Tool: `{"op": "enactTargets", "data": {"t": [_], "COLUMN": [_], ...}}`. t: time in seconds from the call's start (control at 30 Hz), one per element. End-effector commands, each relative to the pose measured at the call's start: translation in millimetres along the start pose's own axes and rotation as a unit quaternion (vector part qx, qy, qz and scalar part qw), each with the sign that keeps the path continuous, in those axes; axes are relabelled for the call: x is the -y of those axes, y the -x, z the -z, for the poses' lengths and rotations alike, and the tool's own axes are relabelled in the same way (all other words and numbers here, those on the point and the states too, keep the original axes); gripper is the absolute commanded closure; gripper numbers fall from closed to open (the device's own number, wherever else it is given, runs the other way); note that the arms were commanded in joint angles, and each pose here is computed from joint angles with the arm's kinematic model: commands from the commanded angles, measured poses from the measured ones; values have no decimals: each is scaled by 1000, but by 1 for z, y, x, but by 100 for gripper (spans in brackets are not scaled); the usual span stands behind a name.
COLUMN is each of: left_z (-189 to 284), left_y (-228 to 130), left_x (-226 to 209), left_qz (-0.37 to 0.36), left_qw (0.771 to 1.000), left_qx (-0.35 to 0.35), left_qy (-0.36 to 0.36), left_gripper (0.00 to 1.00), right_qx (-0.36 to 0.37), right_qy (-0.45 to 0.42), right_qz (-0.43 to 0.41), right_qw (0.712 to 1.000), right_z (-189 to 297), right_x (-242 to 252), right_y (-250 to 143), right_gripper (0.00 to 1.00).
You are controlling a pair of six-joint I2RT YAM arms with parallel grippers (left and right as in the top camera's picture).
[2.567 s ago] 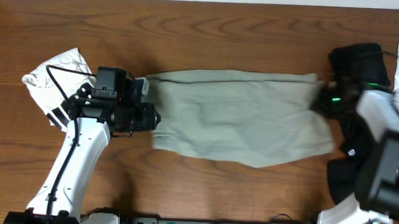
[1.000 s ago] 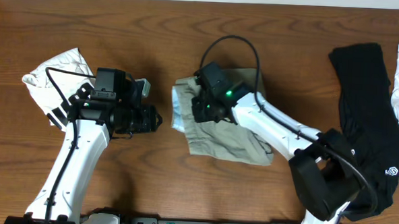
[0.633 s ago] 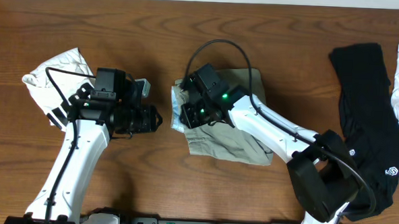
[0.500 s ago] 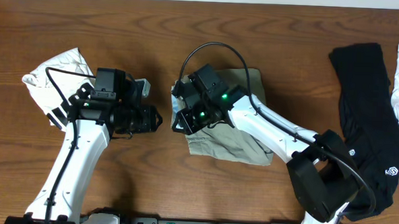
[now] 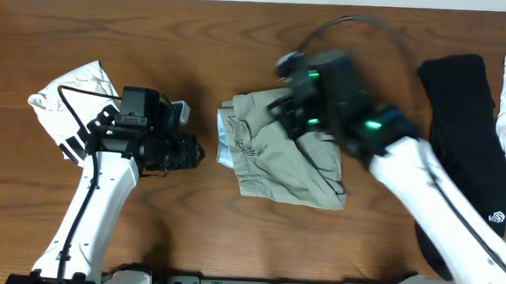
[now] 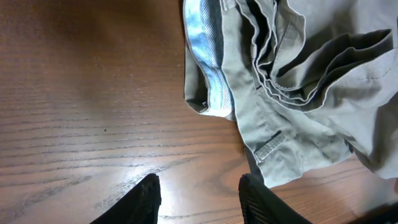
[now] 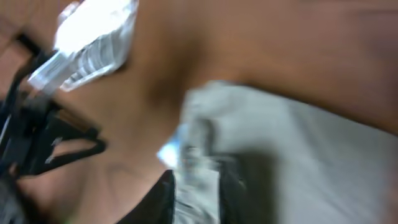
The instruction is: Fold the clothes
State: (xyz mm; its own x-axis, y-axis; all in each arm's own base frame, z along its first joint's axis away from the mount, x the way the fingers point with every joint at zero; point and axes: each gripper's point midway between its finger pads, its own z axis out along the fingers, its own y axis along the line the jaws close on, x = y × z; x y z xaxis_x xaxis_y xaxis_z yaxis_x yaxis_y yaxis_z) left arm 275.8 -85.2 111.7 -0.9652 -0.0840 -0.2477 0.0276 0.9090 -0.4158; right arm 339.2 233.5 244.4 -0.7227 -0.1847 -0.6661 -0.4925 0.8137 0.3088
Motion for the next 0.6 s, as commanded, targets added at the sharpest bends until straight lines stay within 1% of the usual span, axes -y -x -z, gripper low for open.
{"op": "enactTargets", "data": {"t": [0.0,0.17,0.27,0.33,0.43,0.53,0.57], "left_z": [5,5,5,5,5,5,5], "left_y": [3,3,3,2,1,0,0], "left_x": [-2,-2,-2,-2,-3,-3,-3], "left_qz": [-1,-1,-1,0,1,1,1], "left_qw": [1000,1000,1000,1000,1000,1000,1000], "left_qx": [10,10,9,7,5,4,4], "left_qy": [7,7,7,8,8,8,8], "left_gripper": [56,55,56,56,56,55,56], "right_qx": [0,-86,-129,-162,-215,-267,-280], "right_qy": [-105,-146,-171,-169,-109,-11,34], "right_qz": [-67,-127,-156,-165,-160,-106,-77], "right_qw": [992,977,964,958,957,958,956], "right_z": [17,4,-19,-42,-75,-96,-100], "right_x": [59,100,115,115,90,47,29], "right_y": [-4,-50,-77,-98,-125,-147,-153], "right_gripper": [84,85,86,87,89,89,89]}}
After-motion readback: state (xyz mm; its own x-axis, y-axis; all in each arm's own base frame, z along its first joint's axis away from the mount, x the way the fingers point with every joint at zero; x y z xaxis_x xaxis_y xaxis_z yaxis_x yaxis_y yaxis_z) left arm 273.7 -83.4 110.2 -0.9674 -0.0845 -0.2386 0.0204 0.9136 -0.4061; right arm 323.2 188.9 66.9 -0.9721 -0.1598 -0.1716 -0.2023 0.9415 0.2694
